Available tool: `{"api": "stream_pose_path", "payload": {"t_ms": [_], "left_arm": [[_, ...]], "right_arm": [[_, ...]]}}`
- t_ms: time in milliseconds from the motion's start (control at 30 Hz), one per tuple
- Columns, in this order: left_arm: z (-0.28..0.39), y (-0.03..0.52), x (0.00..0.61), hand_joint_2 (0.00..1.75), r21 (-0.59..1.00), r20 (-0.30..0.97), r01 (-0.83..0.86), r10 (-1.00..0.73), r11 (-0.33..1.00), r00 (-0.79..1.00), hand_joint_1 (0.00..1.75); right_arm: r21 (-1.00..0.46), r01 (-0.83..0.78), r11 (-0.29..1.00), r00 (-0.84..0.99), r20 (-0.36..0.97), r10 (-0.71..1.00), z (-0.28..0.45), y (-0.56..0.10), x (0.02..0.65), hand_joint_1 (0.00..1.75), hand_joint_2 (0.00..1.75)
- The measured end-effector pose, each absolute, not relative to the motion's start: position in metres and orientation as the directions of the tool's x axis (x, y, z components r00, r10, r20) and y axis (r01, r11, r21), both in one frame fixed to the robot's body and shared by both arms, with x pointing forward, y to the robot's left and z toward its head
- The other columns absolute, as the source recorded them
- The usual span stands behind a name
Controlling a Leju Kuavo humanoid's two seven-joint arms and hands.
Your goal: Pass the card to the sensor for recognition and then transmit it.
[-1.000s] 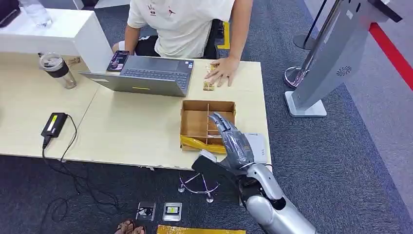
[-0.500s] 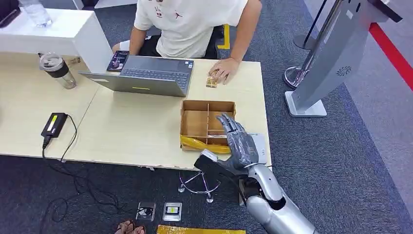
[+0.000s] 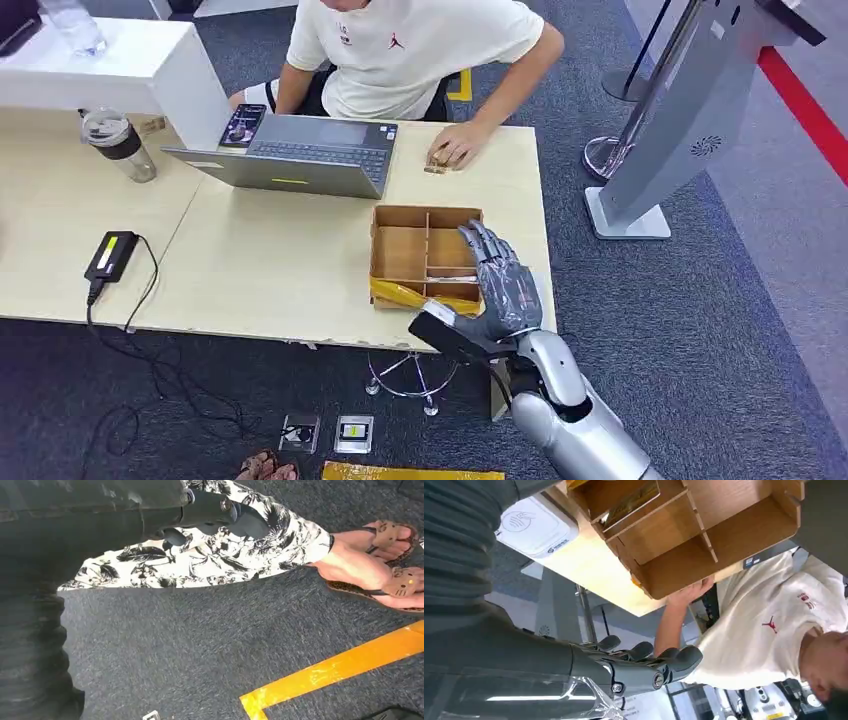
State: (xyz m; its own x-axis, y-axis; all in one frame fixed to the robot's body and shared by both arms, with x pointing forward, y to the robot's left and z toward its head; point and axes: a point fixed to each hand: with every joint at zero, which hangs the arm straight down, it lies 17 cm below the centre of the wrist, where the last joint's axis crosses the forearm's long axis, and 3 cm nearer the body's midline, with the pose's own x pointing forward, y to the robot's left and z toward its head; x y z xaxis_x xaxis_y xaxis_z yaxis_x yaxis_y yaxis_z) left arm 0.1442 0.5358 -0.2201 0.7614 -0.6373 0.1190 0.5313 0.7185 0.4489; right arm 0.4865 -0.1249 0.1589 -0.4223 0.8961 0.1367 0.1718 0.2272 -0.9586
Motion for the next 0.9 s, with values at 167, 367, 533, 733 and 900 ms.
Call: {"api": "stream_pose_path", "payload": {"t_ms": [167, 367, 533, 733, 900], "left_arm": [[-0.219, 0.537, 0.145, 1.75, 0.452, 0.120, 0.541, -0.649, 0.709, 0.751, 0.00], [-0.219, 0.537, 0.145, 1.75, 0.452, 0.121, 0.543, -0.651, 0.708, 0.749, 0.00], [-0.219, 0.537, 0.145, 1.75, 0.452, 0.121, 0.543, -0.652, 0.708, 0.749, 0.00], [-0.217, 0.538, 0.148, 1.75, 0.457, 0.125, 0.555, -0.668, 0.695, 0.734, 0.00], [-0.216, 0.542, 0.148, 1.75, 0.463, 0.118, 0.565, -0.679, 0.683, 0.724, 0.00]], "right_arm": [[-0.967, 0.149, 0.205, -0.421, 0.126, 0.898, 0.153, -0.122, 0.491, 0.00, 1.75], [-0.970, 0.141, 0.196, -0.423, 0.120, 0.898, 0.151, -0.121, 0.492, 0.00, 1.75], [-0.971, 0.140, 0.195, -0.423, 0.119, 0.898, 0.151, -0.121, 0.492, 0.00, 1.75], [-0.982, 0.106, 0.159, -0.421, 0.100, 0.902, 0.143, -0.116, 0.499, 0.00, 1.75], [-0.990, 0.076, 0.117, -0.375, 0.080, 0.924, 0.122, -0.126, 0.513, 0.16, 1.75]]}}
